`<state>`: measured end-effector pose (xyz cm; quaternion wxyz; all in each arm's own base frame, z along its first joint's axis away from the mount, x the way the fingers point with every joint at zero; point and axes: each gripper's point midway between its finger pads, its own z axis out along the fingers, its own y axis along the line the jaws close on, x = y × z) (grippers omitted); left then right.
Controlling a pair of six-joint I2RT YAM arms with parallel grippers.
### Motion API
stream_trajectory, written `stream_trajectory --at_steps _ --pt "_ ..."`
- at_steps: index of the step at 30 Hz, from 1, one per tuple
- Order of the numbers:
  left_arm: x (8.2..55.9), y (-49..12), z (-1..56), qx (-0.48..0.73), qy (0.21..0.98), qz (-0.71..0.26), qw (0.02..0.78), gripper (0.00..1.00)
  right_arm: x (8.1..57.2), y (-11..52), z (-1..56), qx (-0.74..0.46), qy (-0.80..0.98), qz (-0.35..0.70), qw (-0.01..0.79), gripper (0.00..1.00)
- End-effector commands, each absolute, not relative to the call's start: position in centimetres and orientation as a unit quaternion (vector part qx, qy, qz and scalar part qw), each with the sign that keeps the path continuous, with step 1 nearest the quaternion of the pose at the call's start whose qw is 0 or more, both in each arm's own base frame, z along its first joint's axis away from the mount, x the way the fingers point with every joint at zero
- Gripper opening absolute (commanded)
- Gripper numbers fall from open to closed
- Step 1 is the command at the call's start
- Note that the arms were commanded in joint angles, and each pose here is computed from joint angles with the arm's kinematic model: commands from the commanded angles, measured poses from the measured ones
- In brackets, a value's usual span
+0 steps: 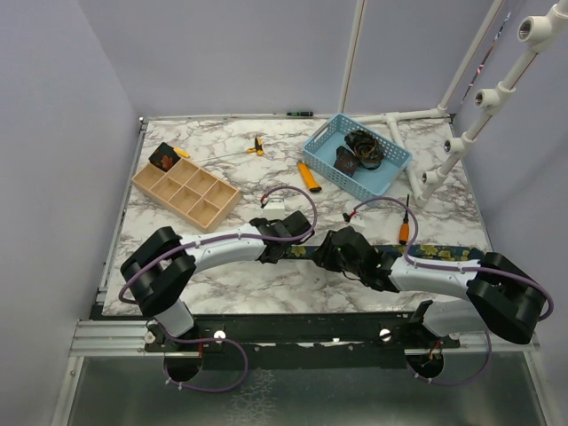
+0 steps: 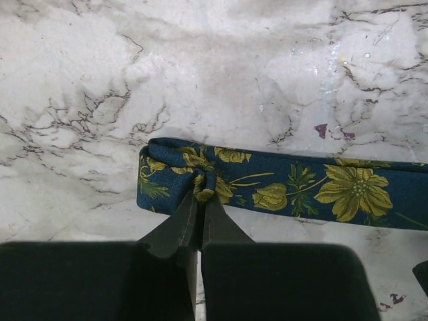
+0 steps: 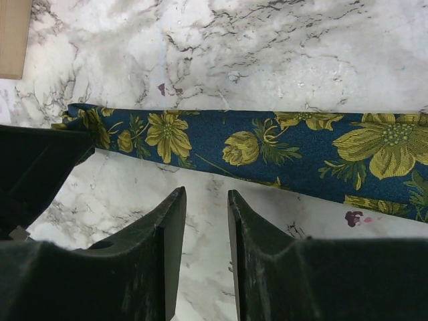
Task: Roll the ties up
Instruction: Roll the tie at the center of the board.
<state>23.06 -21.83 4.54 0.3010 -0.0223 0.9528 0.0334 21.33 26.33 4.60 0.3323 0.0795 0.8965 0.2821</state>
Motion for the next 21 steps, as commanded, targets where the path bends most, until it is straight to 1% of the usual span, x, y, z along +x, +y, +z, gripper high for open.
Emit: stream_trajectory --at_steps 1,2,9,13,15,21 --pt "23.3 -22.1 3.9 -0.021 0.953 0.054 0.298 0.11 21.5 25.7 4.5 0.088 0.894 0.275 0.344 0.36" --pt "23.3 -22.2 3.8 -0.019 0.953 0.054 0.296 0.22 21.5 25.7 4.5 0.086 0.894 0.276 0.343 0.36" --pt "23.1 -23.4 4.5 -0.013 0.956 0.030 0.292 0.47 21.4 25.7 4.7 0.081 0.893 0.279 0.343 0.35" --pt "23.1 -23.9 5.7 -0.013 0.955 0.010 0.297 0.54 21.4 25.9 5.3 0.076 0.891 0.285 0.346 0.36" --pt "23.1 -24.1 6.4 -0.013 0.954 0.000 0.300 0.56 21.2 26.2 5.5 0.069 0.890 0.293 0.343 0.38" --pt "23.0 -24.1 8.9 -0.010 0.947 -0.031 0.319 0.59 20.9 28.6 6.8 0.023 0.885 0.331 0.328 0.50"
